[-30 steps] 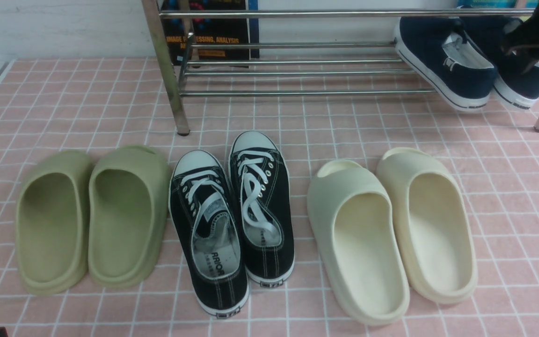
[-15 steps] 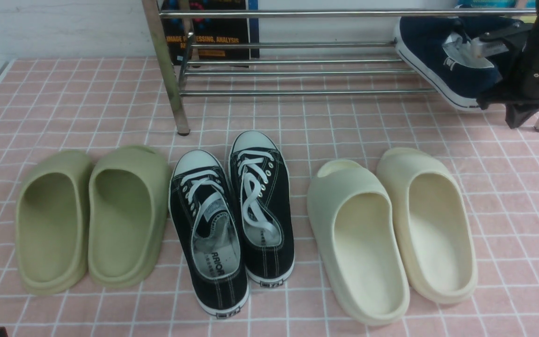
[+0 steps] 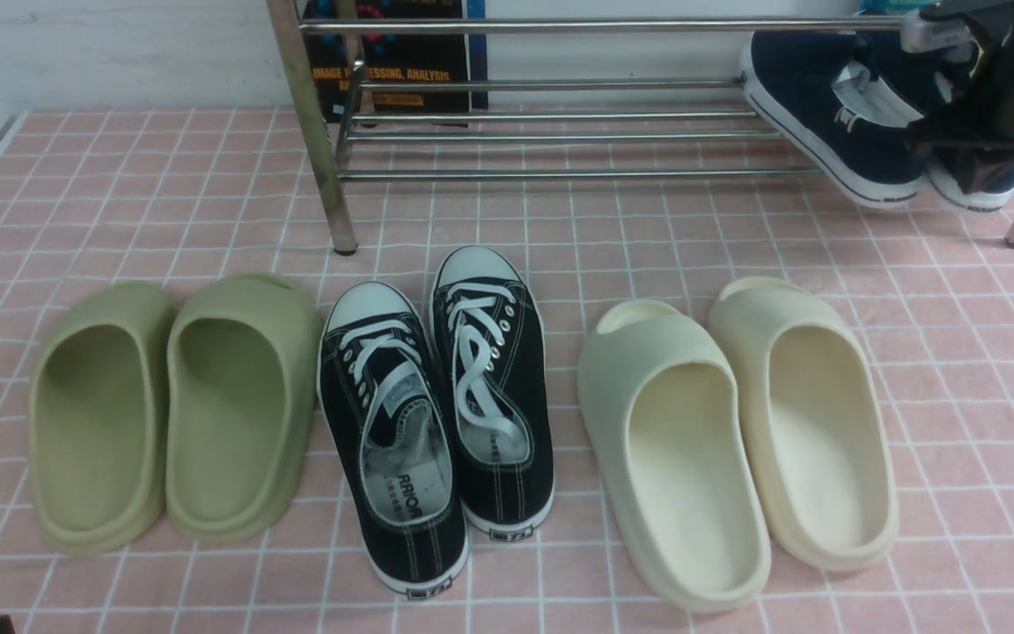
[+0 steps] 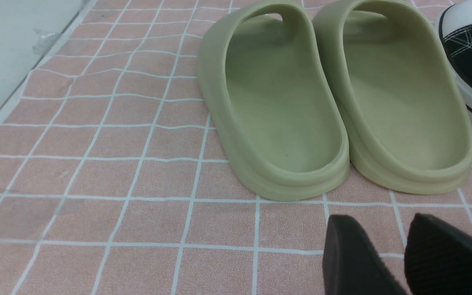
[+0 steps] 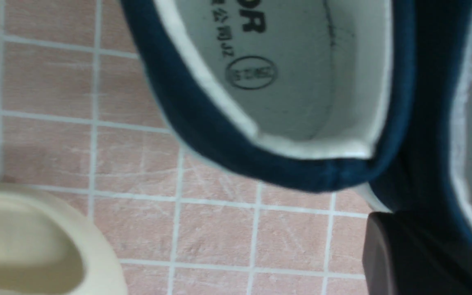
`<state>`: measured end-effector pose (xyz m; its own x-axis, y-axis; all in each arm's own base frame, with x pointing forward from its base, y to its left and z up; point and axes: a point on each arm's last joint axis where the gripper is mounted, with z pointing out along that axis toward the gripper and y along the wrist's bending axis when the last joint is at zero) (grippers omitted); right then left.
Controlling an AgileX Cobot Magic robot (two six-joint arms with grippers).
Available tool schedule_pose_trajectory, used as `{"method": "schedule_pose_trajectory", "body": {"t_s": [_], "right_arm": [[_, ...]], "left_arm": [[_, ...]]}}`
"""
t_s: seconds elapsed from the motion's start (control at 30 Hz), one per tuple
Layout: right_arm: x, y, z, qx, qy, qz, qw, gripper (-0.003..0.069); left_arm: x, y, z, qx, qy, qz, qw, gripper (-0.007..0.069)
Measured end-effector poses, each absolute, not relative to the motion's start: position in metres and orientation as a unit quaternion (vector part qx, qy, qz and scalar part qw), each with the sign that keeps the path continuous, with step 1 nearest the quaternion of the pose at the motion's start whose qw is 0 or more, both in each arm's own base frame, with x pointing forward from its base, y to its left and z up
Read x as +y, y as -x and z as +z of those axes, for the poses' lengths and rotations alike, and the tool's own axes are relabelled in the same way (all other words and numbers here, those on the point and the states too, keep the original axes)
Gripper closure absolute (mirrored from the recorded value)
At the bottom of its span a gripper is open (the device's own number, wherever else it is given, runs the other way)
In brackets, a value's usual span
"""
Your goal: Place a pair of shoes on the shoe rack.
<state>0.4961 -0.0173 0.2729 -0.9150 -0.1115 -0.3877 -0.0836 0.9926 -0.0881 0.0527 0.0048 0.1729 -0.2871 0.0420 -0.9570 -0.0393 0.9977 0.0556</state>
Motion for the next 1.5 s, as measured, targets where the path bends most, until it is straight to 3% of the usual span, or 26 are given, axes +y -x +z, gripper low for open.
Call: {"method": "schedule_pose_trajectory", "body": {"t_s": [0.17, 0.27, 0.3, 0.5, 0.6, 0.97, 1.5], "right_arm": [[-0.013, -0.487, 0.298, 0.972, 0.053, -0.019, 0.227, 0.0669], [-0.008, -0.467, 0.33, 0.967, 0.052, 0.005, 0.251, 0.0667], [-0.005, -0.447, 0.353, 0.963, 0.055, 0.019, 0.264, 0.0667], [0.004, -0.364, 0.389, 0.96, 0.073, 0.052, 0.264, 0.0664], [0.009, -0.298, 0.414, 0.939, 0.073, 0.062, 0.33, 0.0663], [0.019, -0.153, 0.42, 0.854, 0.073, 0.09, 0.506, 0.0662], [0.023, -0.047, 0.423, 0.779, 0.087, 0.087, 0.615, 0.0658]], "left_arm": [[0.005, -0.053, 0.173, 0.802, -0.001, 0.034, 0.597, 0.0385], [0.005, -0.053, 0.173, 0.802, -0.001, 0.034, 0.597, 0.0385], [0.005, -0.053, 0.173, 0.802, -0.001, 0.034, 0.597, 0.0385], [0.005, -0.053, 0.173, 0.802, -0.001, 0.034, 0.597, 0.0385], [0.005, -0.053, 0.173, 0.802, -0.001, 0.034, 0.597, 0.0385], [0.005, -0.053, 0.173, 0.802, -0.001, 0.034, 0.597, 0.0385], [0.005, -0.053, 0.173, 0.802, -0.001, 0.034, 0.597, 0.0385]]}}
